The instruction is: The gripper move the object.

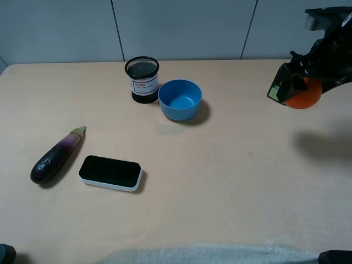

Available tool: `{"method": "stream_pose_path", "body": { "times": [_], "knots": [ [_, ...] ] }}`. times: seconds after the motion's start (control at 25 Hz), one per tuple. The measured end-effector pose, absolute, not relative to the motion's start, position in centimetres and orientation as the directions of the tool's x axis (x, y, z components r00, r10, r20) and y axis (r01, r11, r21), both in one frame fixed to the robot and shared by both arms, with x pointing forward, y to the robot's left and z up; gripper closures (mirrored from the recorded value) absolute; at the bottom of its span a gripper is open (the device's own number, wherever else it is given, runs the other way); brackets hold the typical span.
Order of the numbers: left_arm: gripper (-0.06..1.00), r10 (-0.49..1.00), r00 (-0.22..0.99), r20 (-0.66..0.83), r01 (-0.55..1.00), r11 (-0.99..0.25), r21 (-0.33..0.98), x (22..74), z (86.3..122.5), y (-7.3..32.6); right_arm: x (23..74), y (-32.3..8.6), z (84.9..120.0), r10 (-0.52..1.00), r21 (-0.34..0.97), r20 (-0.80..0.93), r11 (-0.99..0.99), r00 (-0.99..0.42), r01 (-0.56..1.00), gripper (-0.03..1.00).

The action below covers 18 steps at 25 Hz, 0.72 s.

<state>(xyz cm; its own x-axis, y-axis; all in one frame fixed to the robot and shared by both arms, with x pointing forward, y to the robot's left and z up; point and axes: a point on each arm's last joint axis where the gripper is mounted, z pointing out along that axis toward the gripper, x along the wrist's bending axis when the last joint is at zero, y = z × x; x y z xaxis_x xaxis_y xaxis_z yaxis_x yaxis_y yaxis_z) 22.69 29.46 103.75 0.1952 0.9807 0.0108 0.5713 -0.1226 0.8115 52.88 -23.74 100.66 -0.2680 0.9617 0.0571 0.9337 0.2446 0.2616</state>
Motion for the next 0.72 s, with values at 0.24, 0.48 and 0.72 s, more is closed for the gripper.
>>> {"method": "stream_pose_path", "body": {
  "times": [0.24,0.48,0.72],
  "knots": [
    [0.17,0.981,0.195,0.011,0.571,-0.123,0.812,22.7,103.7,29.5,51.8,-19.9,100.7,0.918,0.267,0.061,0.364,-0.393,0.892,0.41],
    [0.17,0.981,0.195,0.011,0.571,-0.123,0.812,22.7,103.7,29.5,50.2,-15.9,100.7,0.866,0.281,0.083,0.455,-0.493,0.845,0.41],
    [0.17,0.981,0.195,0.011,0.571,-0.123,0.812,22.7,103.7,29.5,47.9,-12.2,100.8,0.796,0.287,0.116,0.546,-0.594,0.787,0.41]
  ]
}}
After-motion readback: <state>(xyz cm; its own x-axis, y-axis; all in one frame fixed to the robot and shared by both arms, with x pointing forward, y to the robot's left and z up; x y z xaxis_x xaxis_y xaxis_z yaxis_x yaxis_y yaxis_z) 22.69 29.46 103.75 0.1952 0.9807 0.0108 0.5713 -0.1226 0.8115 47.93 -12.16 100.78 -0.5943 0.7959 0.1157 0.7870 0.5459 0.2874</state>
